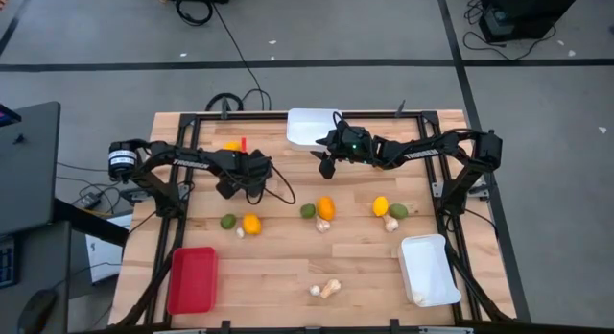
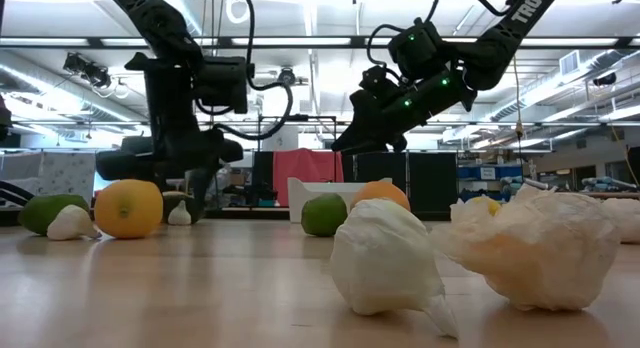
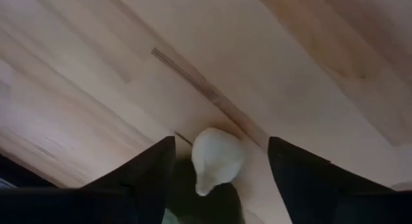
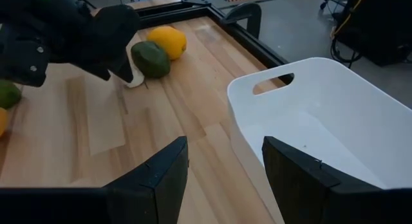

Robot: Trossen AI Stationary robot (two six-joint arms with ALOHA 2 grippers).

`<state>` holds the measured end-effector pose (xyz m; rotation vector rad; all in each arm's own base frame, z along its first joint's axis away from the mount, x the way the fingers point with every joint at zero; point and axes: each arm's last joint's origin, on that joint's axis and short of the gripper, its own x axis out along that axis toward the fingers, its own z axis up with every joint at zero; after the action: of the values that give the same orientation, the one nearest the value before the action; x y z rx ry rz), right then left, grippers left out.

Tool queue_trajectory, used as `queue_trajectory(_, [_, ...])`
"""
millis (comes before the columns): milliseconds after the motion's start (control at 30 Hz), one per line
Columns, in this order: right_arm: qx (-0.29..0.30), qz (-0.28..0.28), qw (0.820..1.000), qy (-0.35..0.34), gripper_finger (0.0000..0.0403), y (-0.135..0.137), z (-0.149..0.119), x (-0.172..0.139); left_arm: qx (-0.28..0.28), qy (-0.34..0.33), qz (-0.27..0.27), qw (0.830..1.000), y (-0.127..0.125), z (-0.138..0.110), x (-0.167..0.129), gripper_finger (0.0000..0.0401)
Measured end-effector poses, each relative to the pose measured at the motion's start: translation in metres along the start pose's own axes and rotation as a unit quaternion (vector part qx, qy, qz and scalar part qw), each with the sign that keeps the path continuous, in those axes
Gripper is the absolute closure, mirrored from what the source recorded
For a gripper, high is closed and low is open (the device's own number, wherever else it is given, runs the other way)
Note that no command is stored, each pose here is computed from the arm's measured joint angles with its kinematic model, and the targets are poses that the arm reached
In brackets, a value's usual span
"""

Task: Sort produce into baskets
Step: Put the garlic into the top white bin

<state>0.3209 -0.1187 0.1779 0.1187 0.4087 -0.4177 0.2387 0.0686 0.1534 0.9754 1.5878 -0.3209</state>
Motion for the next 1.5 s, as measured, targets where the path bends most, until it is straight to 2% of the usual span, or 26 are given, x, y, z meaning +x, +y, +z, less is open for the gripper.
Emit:
queue_trajectory(167, [0.0,0.0,1.0,0.0,0.0192,0.0,0.0,0.0,0.012,-0.004,0.01,1.0,0.004,-0.002,0.002,0.0128])
queue_trajectory(633, [-0.002,0.001,1.0,0.0,0.0192,0.0,0.0,0.0,0.046,-0.004,-0.023,0.999,0.008,-0.012,0.015,0.0151])
queue_trajectory(800, [-0.005,0.002,1.0,0.001,0.0192,0.0,0.0,0.0,0.064,0.02,-0.053,0.996,0.006,-0.006,0.032,0.0152])
queue_trajectory(900, [-0.01,0.003,1.0,0.005,0.0192,0.0,-0.001,0.0,0.07,0.044,-0.054,0.995,0.006,-0.005,0.036,0.0155])
queue_trajectory(1000, [-0.01,0.003,1.0,0.005,0.0192,0.0,-0.001,0.0,0.07,0.05,-0.053,0.995,0.007,-0.005,0.036,0.0173])
queue_trajectory(1167, [-0.01,0.003,1.0,0.005,0.0192,0.0,-0.001,0.0,0.052,0.051,-0.05,0.996,0.015,-0.005,0.032,0.0237])
queue_trajectory(1267, [-0.01,0.003,1.0,0.005,0.0192,0.0,-0.001,0.0,0.017,0.038,-0.03,0.999,0.023,-0.002,0.03,0.0275])
queue_trajectory(1333, [-0.01,0.002,1.0,0.007,0.0192,0.0,-0.001,0.0,-0.025,0.032,-0.019,0.999,0.027,-0.001,0.028,0.0291])
queue_trajectory(1400, [-0.009,0.002,1.0,0.011,0.0192,0.0,-0.002,0.0,-0.095,0.017,0.007,0.995,0.036,0.002,0.025,0.0296])
queue_trajectory(1500, [-0.008,0.003,1.0,0.03,0.0192,0.0,-0.006,0.0,-0.219,-0.008,0.045,0.975,0.051,0.005,0.017,0.029])
